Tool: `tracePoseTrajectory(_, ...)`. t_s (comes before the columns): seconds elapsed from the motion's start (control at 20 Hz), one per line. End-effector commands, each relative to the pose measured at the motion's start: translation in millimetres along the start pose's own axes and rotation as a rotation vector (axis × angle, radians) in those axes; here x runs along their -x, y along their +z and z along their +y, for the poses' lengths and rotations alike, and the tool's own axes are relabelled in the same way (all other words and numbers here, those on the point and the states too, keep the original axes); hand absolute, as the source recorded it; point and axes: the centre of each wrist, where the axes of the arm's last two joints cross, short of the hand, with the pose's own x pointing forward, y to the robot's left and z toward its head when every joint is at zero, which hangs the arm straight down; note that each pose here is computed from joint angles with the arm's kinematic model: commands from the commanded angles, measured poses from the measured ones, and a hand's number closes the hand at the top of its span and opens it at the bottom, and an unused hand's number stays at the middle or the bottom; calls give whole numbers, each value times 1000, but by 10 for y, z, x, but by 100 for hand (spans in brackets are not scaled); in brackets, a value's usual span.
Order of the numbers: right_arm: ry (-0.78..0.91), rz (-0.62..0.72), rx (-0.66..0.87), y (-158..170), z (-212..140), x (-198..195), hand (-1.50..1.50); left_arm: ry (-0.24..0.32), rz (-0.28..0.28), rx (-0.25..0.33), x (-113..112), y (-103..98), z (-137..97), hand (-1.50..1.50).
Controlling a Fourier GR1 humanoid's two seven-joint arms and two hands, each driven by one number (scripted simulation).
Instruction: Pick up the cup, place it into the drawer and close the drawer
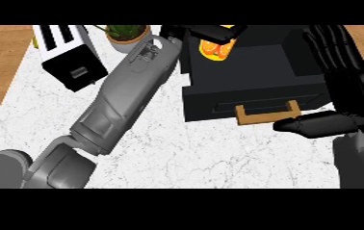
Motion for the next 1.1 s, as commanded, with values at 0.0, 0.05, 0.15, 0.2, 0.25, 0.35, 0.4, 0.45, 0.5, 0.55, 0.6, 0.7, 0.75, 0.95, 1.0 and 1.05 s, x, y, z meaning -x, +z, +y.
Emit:
tracePoseTrajectory(0.0, -3, -29, -43, -137, 31, -23, -150, -68, 93, 81, 131, 37, -36, 150)
tracePoseTrajectory(0.05, -1, -29, -32, -80, -33, -21, -150, -62, 114, 94, 163, 53, -36, 150)
tracePoseTrajectory(0.15, -21, -41, -49, -199, -26, -86, -150, -109, 142, 133, 318, 128, -21, 150)
tracePoseTrajectory(0.2, -23, -41, -61, -161, 59, -100, -150, -122, 149, 128, 323, 120, -13, 150)
tracePoseTrajectory(0.25, -35, -44, -64, -103, 59, -3, -150, -108, 150, 131, 222, 78, -48, 150)
tracePoseTrajectory(0.35, -44, -40, -74, -159, 126, -35, -150, -146, 154, 139, 353, 147, -33, 150)
tracePoseTrajectory(0.4, -26, -57, -93, -184, 128, -83, -150, -139, 137, 133, 367, 152, -26, -150)
tracePoseTrajectory(0.45, -45, -72, -93, -291, 204, -102, -150, -130, 140, 152, 390, 175, -34, -150)
tracePoseTrajectory(0.5, -44, -61, -126, -214, 35, -75, -150, -94, 151, 121, 397, 182, -30, -150)
tracePoseTrajectory(0.55, -50, -79, -135, -234, 138, -91, -150, -35, 118, 109, 420, 203, -19, -150)
tracePoseTrajectory(0.6, -76, -64, -165, -205, 228, -86, -150, -15, 110, 106, 369, 173, -26, -150)
tracePoseTrajectory(0.7, -150, -83, -247, -256, 360, -89, -150, 55, 114, 64, 428, 216, -7, -150)
tracePoseTrajectory(0.75, -182, -83, -287, -281, 423, -85, -150, 79, 90, 57, 422, 222, -12, -150)
tracePoseTrajectory(0.95, -233, -100, -489, -270, 534, -74, 150, 229, -24, 91, 225, 151, -53, -150)
tracePoseTrajectory(1.0, -229, -86, -544, -314, 561, -110, 150, 233, -32, 58, 268, 171, -41, -150)
tracePoseTrajectory(1.05, -221, -51, -605, -251, 569, -65, 150, 245, -49, 26, 264, 169, -36, -150)
